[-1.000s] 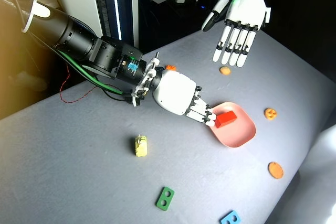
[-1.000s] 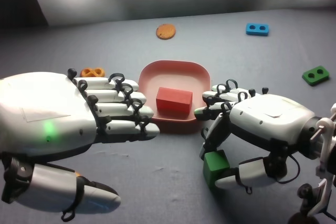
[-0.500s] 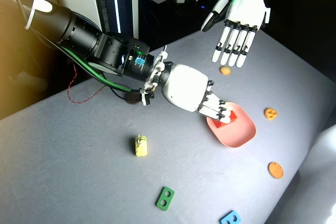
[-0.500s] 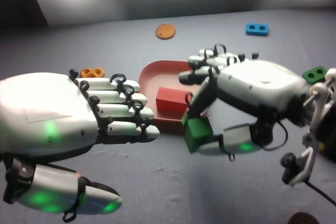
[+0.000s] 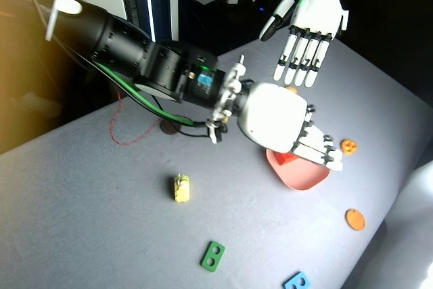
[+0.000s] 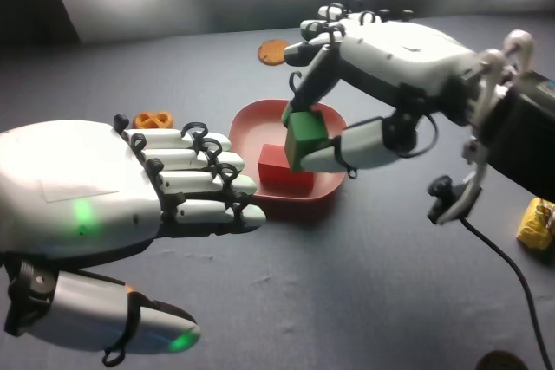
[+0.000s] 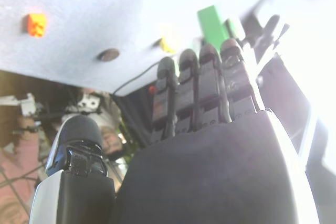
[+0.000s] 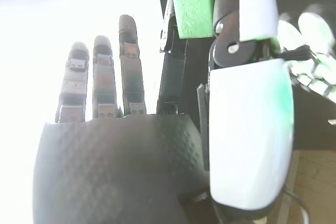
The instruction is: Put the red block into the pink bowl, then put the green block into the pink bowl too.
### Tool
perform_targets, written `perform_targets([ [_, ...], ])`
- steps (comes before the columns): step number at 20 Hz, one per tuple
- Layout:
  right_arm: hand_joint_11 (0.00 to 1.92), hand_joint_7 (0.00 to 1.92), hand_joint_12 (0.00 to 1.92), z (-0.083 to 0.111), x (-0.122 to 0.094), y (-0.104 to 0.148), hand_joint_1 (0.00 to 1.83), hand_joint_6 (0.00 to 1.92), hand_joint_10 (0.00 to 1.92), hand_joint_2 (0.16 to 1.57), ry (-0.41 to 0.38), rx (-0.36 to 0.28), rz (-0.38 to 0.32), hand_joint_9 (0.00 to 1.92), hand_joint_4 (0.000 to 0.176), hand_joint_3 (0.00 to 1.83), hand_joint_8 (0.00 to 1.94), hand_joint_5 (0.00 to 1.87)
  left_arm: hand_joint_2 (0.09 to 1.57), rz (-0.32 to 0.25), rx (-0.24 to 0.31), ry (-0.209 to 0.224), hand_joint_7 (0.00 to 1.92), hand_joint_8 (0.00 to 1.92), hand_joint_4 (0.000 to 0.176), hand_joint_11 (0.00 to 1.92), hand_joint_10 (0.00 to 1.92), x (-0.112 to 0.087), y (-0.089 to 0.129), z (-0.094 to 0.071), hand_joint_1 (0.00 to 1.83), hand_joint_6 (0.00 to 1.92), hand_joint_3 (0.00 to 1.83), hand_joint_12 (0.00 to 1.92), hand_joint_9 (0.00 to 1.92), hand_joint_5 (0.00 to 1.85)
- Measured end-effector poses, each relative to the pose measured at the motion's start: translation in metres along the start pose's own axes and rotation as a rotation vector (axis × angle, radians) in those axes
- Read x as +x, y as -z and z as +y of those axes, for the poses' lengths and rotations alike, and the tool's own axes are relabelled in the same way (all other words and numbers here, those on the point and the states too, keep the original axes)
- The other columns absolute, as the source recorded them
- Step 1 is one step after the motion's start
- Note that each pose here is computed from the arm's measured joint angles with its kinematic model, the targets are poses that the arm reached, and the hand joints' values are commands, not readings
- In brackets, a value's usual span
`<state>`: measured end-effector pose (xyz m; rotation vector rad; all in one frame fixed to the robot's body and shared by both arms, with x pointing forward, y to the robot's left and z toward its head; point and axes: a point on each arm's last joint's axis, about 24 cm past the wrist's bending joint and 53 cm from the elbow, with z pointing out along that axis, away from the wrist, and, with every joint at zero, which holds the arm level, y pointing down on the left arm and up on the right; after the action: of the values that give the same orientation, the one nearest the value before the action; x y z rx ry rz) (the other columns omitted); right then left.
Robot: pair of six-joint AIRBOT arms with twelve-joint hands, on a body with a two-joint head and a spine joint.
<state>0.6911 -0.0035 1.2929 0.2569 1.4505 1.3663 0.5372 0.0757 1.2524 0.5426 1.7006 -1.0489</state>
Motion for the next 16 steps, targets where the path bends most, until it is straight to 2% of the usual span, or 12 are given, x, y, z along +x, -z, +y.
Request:
perform_targets([
  [2,0.0,0.39,0.0,-0.008,-0.001,-0.017,1.12,0.32,0.01,0.97,0.017,0.019,0.015,0.12,0.156,0.0,0.0,1.37,1.26,0.0,-0.003,0.0,0.15,0.0,0.0,0.0,0.0,0.0,0.0,0.001,0.0,0.0,0.0,0.0,0.08,0.24],
  [4,0.0,0.41,0.0,-0.012,-0.008,-0.028,1.13,0.32,0.01,0.97,0.026,0.028,0.007,0.13,0.144,0.0,0.0,1.37,1.27,0.0,0.0,0.0,0.16,0.01,0.0,0.0,0.01,0.0,0.0,0.0,0.0,0.0,0.0,0.0,0.08,0.25],
  [5,0.0,0.4,0.0,-0.013,-0.012,-0.033,1.13,0.32,0.0,0.97,0.032,0.029,-0.002,0.12,0.125,0.0,0.0,1.36,1.27,0.0,-0.001,-0.002,0.16,0.0,0.0,0.0,0.0,0.0,0.0,0.001,0.0,0.0,0.0,0.0,0.08,0.26],
  [6,0.0,0.41,0.0,-0.014,-0.015,-0.038,1.14,0.32,0.0,0.97,0.038,0.029,-0.011,0.12,0.096,0.0,0.0,1.36,1.27,0.0,-0.001,0.0,0.16,0.0,0.0,0.0,0.0,0.0,0.0,0.001,0.0,0.0,0.0,0.0,0.08,0.25],
  [7,0.0,0.39,0.0,-0.015,-0.016,-0.04,1.15,0.33,0.0,0.97,0.039,0.031,-0.014,0.12,0.042,0.0,0.0,1.36,1.26,0.0,-0.001,0.0,0.16,0.0,0.0,0.0,0.0,0.0,0.0,0.0,0.0,0.0,0.0,0.0,0.08,0.24],
  [8,0.0,0.38,0.0,-0.016,-0.016,-0.042,1.15,0.34,0.0,0.97,0.046,0.031,-0.011,0.12,0.056,0.0,0.0,1.36,1.26,0.002,-0.002,-0.004,0.16,0.0,0.0,0.0,0.0,0.0,0.0,0.001,0.0,0.0,0.0,0.0,0.08,0.24],
  [9,0.0,0.38,0.0,-0.015,-0.014,-0.042,1.14,0.34,0.0,0.97,0.058,0.026,-0.006,0.13,0.086,0.0,0.0,1.35,1.26,0.002,-0.002,-0.005,0.13,0.0,0.0,0.0,0.0,0.0,0.0,0.001,0.0,0.0,0.0,0.0,0.06,0.21],
  [11,0.0,0.36,0.0,-0.018,-0.009,-0.041,1.14,0.35,0.0,0.97,0.069,0.027,0.002,0.1,0.094,0.0,0.0,1.35,1.27,0.001,-0.001,-0.004,0.17,0.02,0.0,0.03,0.02,0.0,0.0,0.001,0.0,0.02,0.0,0.01,0.1,0.25],
  [12,0.0,0.35,0.0,-0.021,-0.005,-0.04,1.14,0.35,0.0,0.97,0.07,0.031,0.008,0.09,0.091,0.0,0.0,1.35,1.27,0.002,-0.001,-0.004,0.12,0.0,0.0,0.01,0.0,0.0,0.0,0.001,0.0,0.0,0.0,0.0,0.05,0.21],
  [14,0.0,0.37,0.0,-0.025,0.001,-0.039,1.13,0.32,0.01,0.97,0.077,0.04,0.025,0.11,0.124,0.0,0.0,1.36,1.27,0.002,-0.002,-0.005,0.08,0.0,0.0,0.0,0.0,0.0,0.0,0.001,0.0,0.0,0.0,0.0,0.02,0.18],
  [15,0.0,0.37,0.0,-0.025,0.001,-0.04,1.13,0.32,0.01,0.97,0.084,0.038,0.027,0.12,0.125,0.0,0.0,1.37,1.27,0.002,-0.002,-0.004,0.09,0.01,0.0,0.0,0.01,0.0,0.0,0.001,0.0,0.01,0.0,0.0,0.03,0.18],
  [16,0.0,0.35,0.0,-0.025,-0.002,-0.041,1.14,0.32,0.0,0.97,0.097,0.032,0.019,0.09,0.098,0.0,0.0,1.37,1.27,0.002,-0.001,-0.004,0.08,0.0,0.0,0.0,0.0,0.0,0.0,0.0,0.0,0.0,0.0,0.0,0.02,0.16],
])
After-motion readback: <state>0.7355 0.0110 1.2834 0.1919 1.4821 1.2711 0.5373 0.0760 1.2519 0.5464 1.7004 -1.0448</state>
